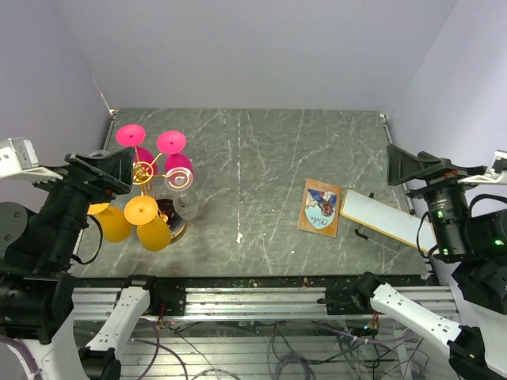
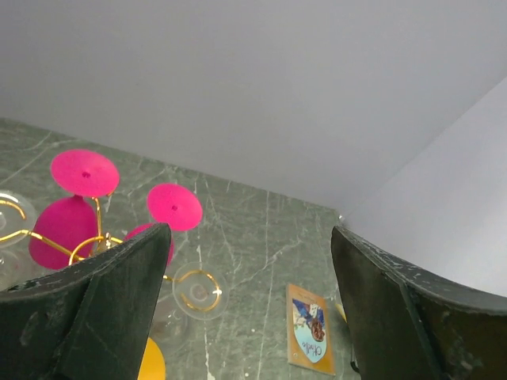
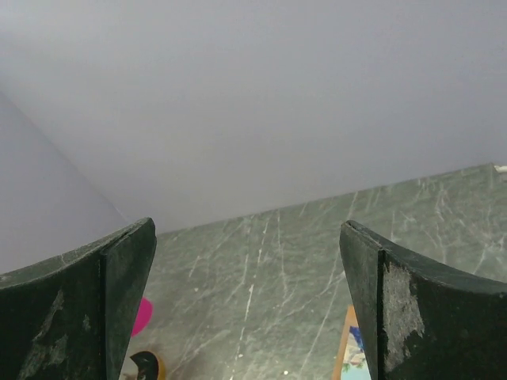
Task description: Take the wine glass off the wine glass rack
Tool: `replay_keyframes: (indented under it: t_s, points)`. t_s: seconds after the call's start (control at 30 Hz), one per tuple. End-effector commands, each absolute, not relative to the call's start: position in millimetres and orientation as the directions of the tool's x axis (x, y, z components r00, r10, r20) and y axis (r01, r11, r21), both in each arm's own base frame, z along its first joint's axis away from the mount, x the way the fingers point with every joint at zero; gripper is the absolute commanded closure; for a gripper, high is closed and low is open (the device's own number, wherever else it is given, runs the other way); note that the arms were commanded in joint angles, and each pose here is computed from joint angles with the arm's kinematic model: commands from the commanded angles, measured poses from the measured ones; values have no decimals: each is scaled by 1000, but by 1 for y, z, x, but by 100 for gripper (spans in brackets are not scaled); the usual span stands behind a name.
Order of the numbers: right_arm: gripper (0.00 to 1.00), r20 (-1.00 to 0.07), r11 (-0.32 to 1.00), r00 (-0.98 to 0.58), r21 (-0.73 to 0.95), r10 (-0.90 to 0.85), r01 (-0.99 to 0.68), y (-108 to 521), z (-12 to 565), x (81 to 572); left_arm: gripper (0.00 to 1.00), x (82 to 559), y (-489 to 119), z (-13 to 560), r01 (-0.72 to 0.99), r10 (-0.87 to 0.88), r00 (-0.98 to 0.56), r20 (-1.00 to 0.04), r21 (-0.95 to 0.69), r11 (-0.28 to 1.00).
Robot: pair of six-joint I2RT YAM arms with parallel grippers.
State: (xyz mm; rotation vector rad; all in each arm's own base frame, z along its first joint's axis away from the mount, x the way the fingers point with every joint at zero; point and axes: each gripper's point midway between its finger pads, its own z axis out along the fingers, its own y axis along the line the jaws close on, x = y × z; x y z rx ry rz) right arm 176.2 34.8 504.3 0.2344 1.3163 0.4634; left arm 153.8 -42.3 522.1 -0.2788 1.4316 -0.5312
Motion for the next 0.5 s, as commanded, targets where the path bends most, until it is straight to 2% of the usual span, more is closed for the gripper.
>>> replay_keyframes:
  t_s: [0.0,0.23,0.47]
  points:
    - [1,-891,896,132,412,434,-164,48,489,194,7,156,-38,516,167,-496,76,-865,-479,861]
    - [1,-917,915,62,386,395,-119,70,457,231,6,163,-34,489,135,-471,61,-880,-461,877]
    - [1,-932,912,-41,362,361,-193,108,412,263,6,166,-33,473,134,-439,65,-896,-428,894]
